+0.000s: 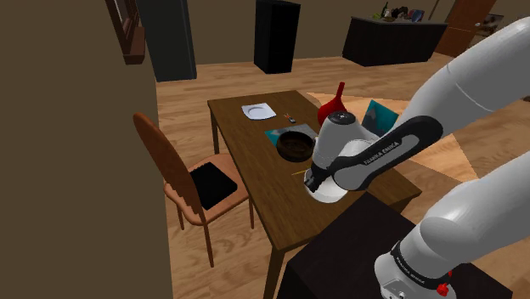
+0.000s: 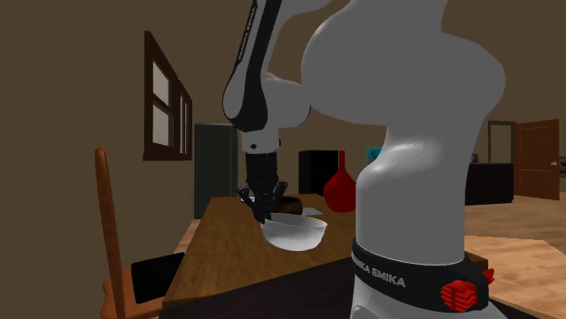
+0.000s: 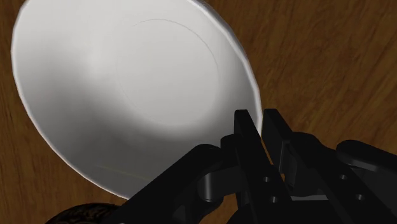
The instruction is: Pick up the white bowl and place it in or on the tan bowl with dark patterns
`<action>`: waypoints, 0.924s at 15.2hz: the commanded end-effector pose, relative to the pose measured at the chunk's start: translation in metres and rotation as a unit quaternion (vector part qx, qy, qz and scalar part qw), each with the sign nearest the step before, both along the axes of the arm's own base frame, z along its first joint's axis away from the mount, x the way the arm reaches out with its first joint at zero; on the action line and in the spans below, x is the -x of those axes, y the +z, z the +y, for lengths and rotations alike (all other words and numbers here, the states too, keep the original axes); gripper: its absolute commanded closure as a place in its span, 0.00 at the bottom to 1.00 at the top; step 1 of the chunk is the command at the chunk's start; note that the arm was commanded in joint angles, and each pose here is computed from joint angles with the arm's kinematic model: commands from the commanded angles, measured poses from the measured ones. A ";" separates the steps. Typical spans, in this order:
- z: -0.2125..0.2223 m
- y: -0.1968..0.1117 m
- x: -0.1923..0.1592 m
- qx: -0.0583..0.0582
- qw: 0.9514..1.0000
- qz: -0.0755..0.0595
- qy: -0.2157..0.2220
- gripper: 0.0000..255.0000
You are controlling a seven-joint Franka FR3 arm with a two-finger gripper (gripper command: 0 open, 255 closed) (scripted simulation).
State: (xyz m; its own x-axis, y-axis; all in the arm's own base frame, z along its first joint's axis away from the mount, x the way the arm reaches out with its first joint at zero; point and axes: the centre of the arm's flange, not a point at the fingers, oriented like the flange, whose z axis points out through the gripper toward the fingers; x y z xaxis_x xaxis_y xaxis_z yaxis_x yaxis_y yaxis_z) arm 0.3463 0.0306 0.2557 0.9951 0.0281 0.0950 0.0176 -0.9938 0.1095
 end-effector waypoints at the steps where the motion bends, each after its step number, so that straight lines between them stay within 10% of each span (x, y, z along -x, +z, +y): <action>1: 0.000 0.010 0.001 -0.001 1.000 0.000 0.000 1.00; 14: 0.000 0.079 0.001 -0.001 1.000 0.000 0.000 1.00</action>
